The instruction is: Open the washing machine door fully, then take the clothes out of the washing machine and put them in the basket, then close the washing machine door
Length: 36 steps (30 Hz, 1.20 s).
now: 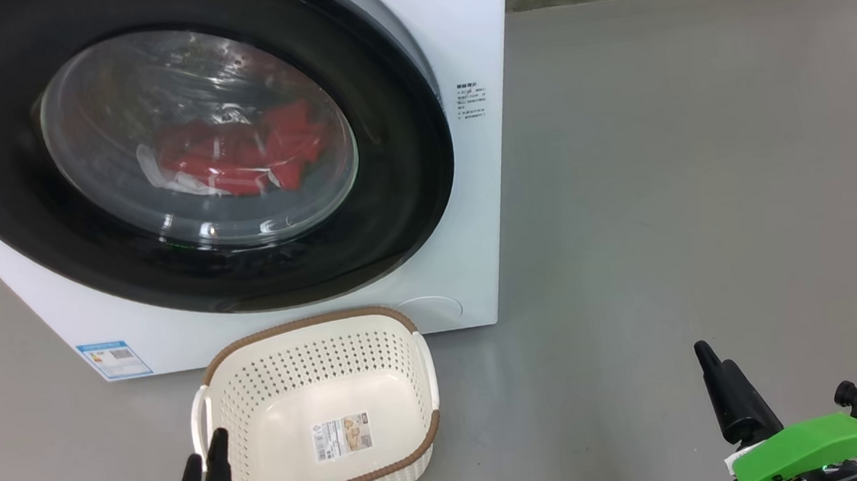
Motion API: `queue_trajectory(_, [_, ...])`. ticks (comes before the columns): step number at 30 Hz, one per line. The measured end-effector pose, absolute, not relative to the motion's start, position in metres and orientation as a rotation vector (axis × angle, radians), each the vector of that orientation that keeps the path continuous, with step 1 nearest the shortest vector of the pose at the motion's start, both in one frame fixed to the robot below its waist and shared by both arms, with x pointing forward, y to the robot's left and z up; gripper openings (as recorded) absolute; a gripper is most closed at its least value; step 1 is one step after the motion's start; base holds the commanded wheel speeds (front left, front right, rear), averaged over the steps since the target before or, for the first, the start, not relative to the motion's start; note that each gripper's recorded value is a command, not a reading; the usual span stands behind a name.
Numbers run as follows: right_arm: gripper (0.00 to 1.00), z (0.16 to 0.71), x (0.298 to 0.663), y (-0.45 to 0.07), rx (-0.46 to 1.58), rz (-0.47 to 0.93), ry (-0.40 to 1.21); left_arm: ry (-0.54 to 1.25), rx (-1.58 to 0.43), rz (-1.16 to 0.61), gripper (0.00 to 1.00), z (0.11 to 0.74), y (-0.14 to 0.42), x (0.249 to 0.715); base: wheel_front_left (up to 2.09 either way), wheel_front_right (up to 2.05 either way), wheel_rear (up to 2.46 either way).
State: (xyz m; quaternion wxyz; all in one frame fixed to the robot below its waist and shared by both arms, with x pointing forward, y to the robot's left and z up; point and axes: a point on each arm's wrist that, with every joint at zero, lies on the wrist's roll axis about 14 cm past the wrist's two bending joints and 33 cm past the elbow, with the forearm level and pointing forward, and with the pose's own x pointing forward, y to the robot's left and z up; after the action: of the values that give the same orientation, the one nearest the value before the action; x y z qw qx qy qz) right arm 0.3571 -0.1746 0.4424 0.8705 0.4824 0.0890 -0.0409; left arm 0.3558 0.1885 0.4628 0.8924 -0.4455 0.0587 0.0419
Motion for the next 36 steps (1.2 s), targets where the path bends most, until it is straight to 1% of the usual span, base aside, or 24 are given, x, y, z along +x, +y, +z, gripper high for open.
queue_trajectory(12, [1.0,0.445,0.358,-0.17,0.884,-0.057,0.179,0.129,-0.77,0.088,1.0,0.462,0.19,0.354,0.0,0.0,0.0])
queue_trajectory(36, [1.0,0.449,0.356,-0.163,0.627,0.001,0.15,0.079,-0.43,0.051,1.0,0.474,0.189,0.354,0.0,0.0,0.0])
